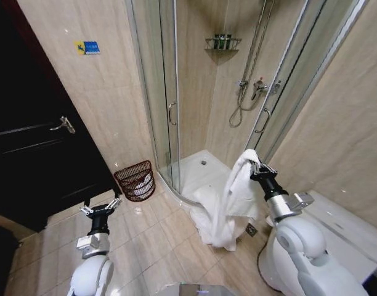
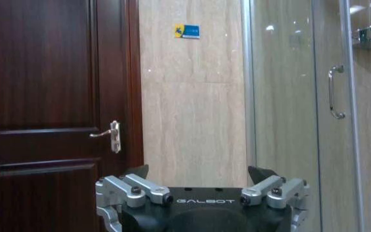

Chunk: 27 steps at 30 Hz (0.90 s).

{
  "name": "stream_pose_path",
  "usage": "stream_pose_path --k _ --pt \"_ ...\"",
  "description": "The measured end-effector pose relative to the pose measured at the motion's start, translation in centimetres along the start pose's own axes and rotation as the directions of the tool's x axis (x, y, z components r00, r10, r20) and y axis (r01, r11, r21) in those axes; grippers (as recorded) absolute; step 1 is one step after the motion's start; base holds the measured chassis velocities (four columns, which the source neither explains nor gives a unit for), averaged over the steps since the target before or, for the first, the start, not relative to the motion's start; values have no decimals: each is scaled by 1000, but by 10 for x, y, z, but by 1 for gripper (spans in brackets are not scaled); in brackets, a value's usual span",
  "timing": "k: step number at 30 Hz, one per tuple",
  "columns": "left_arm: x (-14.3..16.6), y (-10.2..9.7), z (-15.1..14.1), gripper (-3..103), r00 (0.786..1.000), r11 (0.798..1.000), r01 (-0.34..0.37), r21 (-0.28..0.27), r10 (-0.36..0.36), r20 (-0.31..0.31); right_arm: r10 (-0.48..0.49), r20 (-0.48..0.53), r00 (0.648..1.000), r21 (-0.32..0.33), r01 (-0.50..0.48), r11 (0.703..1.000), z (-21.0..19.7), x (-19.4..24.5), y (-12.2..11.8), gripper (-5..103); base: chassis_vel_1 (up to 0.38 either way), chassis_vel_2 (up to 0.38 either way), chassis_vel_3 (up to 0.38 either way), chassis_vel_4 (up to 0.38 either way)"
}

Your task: Discard the used towel into the hamper.

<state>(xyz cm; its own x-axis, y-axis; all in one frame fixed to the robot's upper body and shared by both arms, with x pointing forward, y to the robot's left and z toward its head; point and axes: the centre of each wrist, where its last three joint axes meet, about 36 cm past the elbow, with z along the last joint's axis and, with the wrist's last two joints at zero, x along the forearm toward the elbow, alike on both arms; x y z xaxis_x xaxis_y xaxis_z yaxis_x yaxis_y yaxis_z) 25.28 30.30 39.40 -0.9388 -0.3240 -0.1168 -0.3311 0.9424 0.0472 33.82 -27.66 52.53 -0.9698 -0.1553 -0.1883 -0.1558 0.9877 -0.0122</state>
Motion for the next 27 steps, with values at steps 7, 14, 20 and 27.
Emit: stream_pose_path --k 7,14,20,27 --pt "-3 0 1 100 1000 1000 -3 3 3 1 26 -8 1000 -4 -26 1000 4 0 -3 2 0 0 0 0" --pt "-2 -5 -3 100 1000 1000 -18 13 18 9 57 10 998 16 -57 998 -6 5 -6 2 0 0 0 0" --pt "2 -8 -7 100 1000 1000 -24 18 24 10 67 3 998 34 -67 997 -8 9 -5 2 0 0 0 0" --pt "7 -11 -9 100 1000 1000 -13 19 13 8 69 -11 998 73 -68 995 -1 11 -3 2 0 0 0 0"
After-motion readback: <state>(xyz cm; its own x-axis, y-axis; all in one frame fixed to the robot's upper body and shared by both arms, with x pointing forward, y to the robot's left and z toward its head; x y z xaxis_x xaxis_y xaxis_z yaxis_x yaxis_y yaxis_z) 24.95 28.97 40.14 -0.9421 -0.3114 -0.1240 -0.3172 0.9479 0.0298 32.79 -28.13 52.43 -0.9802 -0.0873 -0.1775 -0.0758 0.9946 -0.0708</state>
